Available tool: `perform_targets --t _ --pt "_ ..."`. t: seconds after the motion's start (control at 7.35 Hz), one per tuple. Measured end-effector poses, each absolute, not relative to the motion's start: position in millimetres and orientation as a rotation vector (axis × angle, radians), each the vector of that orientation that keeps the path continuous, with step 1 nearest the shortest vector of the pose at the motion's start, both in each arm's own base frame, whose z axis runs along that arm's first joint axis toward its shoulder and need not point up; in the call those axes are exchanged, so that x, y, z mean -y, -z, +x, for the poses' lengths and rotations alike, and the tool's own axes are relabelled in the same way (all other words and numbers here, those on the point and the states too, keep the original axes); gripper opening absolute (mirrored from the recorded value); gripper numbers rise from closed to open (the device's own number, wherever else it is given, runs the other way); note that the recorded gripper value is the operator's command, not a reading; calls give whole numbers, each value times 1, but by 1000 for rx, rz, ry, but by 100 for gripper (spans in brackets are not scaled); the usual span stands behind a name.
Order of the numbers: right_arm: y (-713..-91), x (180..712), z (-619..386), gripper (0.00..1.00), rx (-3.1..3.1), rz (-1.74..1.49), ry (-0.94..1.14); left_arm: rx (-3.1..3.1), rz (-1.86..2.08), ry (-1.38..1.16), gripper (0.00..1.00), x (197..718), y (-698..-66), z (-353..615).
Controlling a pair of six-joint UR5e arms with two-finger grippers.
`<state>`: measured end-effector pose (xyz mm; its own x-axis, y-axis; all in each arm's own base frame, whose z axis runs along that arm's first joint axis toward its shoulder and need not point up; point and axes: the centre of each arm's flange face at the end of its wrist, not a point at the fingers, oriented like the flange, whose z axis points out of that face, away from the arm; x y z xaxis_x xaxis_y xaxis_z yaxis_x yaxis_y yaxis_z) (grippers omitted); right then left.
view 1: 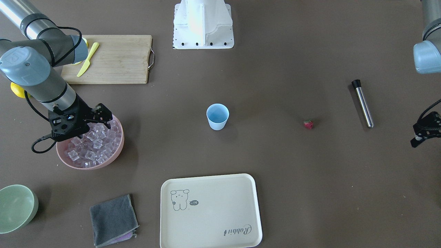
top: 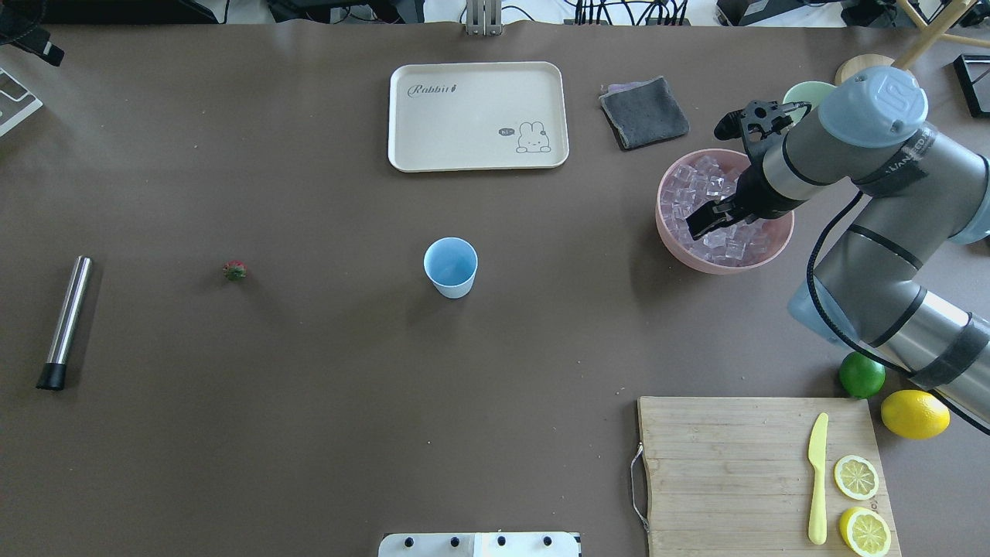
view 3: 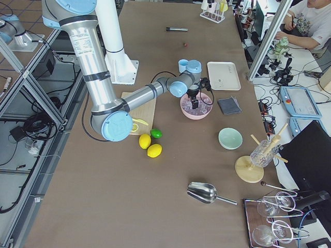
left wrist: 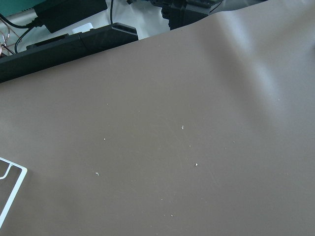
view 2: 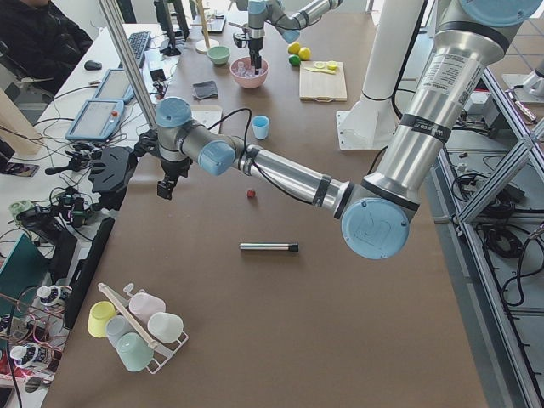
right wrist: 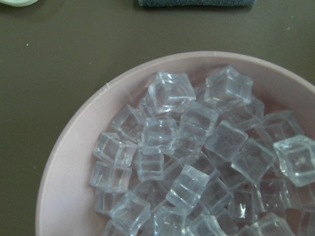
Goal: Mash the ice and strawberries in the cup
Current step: 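Lower the right gripper into the bowl and grasp an ice cube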
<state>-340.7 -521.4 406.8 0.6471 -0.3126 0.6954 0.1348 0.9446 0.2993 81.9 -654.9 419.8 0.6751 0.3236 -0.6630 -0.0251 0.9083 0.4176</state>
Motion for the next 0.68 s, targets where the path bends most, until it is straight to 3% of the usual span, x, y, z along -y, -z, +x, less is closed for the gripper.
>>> perform_targets --t 0.41,0.68 --pt "-406 510 -339 89 830 229 250 -814 399 -203 97 655 -417 82" --pt "-407 503 -349 81 824 225 250 -813 400 -203 97 655 -416 82"
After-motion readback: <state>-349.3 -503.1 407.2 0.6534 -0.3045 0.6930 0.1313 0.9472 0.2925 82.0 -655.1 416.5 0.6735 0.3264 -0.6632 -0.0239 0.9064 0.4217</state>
